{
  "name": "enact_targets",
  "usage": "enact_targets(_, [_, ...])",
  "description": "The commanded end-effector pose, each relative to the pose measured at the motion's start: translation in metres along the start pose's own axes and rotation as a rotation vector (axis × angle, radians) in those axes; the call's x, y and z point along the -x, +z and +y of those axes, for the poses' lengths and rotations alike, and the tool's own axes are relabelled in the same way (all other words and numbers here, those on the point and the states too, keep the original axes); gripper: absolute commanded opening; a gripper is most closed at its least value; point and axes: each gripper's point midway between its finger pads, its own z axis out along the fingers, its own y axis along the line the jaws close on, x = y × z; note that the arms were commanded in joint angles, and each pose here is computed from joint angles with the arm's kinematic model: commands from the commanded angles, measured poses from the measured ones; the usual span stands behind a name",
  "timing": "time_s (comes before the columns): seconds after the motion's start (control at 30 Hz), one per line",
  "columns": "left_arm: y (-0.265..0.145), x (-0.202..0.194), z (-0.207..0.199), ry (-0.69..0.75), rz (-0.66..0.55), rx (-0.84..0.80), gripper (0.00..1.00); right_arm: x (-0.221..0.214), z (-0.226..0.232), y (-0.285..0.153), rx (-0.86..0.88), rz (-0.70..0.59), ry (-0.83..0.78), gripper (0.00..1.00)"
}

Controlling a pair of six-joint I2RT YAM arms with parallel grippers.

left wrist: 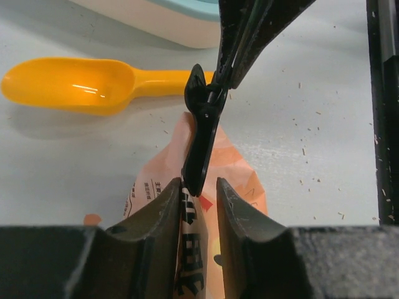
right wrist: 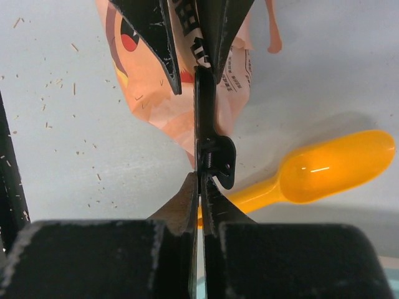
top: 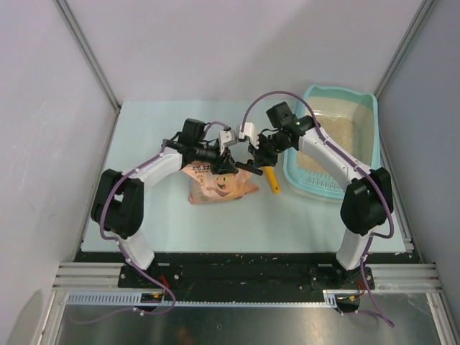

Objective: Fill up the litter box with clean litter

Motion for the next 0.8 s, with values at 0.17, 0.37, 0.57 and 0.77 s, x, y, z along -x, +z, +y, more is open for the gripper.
enact_targets(0.17, [0.002,0.018,-0.012,-0.06,-0.055,-0.092,0.22,0.007,-0.006,0.012,-0.024,-0.018,-0.01,0.0])
enact_targets(0.37, [0.004,0.017,-0.013,-0.079,-0.057,-0.109,0.0,0.001,-0.002,0.016,-0.01,-0.012,0.005,0.0])
enact_targets(0.57, [0.003,0.014,-0.012,-0.071,-0.049,-0.092,0.0,0.01,0.0,-0.011,0.053,-0.111,0.028,0.34])
enact_targets(0.77, [0.002,0.015,-0.012,-0.064,-0.049,-0.087,0.0,-0.004,0.002,-0.028,0.117,-0.148,0.042,0.59])
